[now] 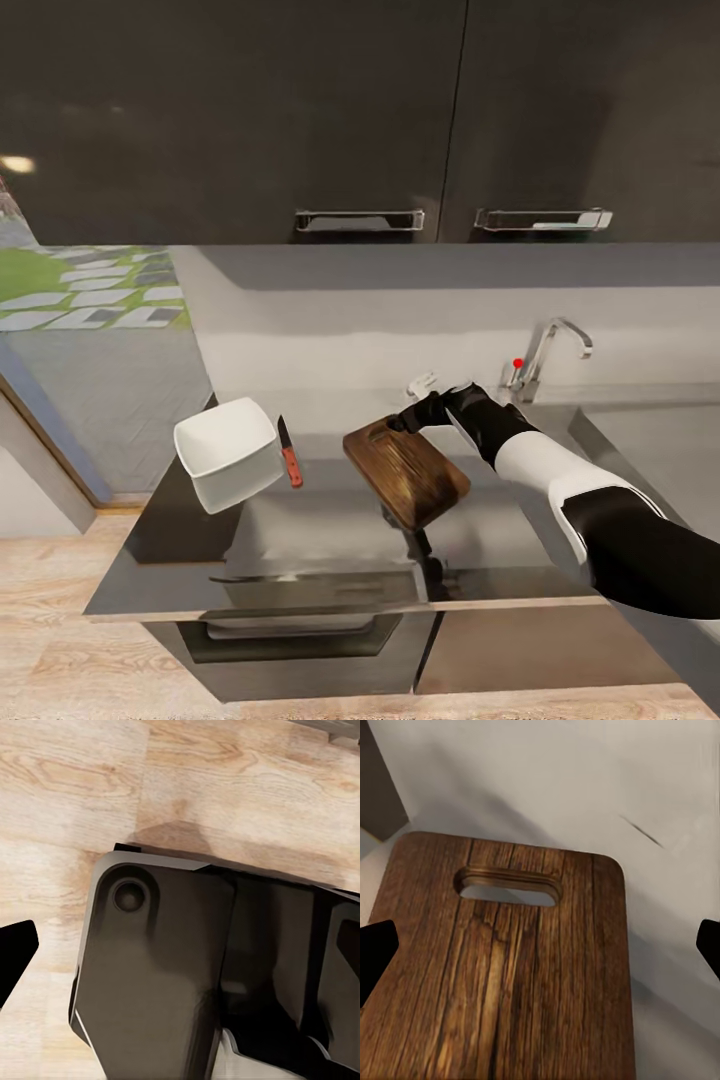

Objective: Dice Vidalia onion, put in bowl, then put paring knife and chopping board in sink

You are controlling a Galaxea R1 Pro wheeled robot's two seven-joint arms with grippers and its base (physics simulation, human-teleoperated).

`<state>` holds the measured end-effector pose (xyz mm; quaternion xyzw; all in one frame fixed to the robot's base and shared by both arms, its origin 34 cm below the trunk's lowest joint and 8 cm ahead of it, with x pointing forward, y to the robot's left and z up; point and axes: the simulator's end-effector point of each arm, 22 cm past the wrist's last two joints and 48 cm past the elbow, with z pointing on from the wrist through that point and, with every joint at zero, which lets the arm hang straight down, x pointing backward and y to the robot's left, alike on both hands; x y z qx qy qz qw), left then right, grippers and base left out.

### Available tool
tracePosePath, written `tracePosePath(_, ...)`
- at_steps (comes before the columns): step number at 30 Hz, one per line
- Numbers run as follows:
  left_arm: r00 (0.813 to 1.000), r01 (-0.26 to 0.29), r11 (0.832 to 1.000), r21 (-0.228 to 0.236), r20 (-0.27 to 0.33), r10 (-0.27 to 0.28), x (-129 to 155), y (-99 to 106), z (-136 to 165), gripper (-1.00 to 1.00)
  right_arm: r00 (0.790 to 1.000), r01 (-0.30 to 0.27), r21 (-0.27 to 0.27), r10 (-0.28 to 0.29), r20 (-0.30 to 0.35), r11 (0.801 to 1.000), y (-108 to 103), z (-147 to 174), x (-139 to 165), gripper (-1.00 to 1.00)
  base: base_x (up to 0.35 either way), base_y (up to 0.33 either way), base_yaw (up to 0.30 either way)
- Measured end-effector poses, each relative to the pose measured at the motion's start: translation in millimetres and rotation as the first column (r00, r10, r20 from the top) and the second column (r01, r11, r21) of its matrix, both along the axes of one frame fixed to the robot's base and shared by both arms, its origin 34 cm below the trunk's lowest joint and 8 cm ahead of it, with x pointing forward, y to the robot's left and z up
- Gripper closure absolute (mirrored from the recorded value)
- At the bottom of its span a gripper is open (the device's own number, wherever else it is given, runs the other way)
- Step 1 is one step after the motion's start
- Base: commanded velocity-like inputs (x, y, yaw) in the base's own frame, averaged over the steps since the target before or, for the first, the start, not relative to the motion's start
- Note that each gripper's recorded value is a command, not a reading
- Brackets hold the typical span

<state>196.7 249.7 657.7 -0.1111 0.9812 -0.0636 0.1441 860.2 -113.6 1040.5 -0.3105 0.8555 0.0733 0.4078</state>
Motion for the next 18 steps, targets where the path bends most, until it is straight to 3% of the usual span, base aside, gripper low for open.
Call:
tracePosePath(11, 1.0, -0.001, 1.0, -0.001, -0.018, 0.001, -6, -1, -1, -1.0, 1.0, -0.003, 0.006, 0.003, 0.011, 1.0, -5, -9, 5, -1.0, 0.0, 0.0, 0.0)
tracePosePath(18, 1.0, 0.004, 1.0, -0.004, -0.029, -0.004, -10, -3, -2, -1.0, 1.0, 0.024, 0.082, -0.024, -0.004, 0.996, -3, -11, 7, -1.0, 0.0, 0.0, 0.0)
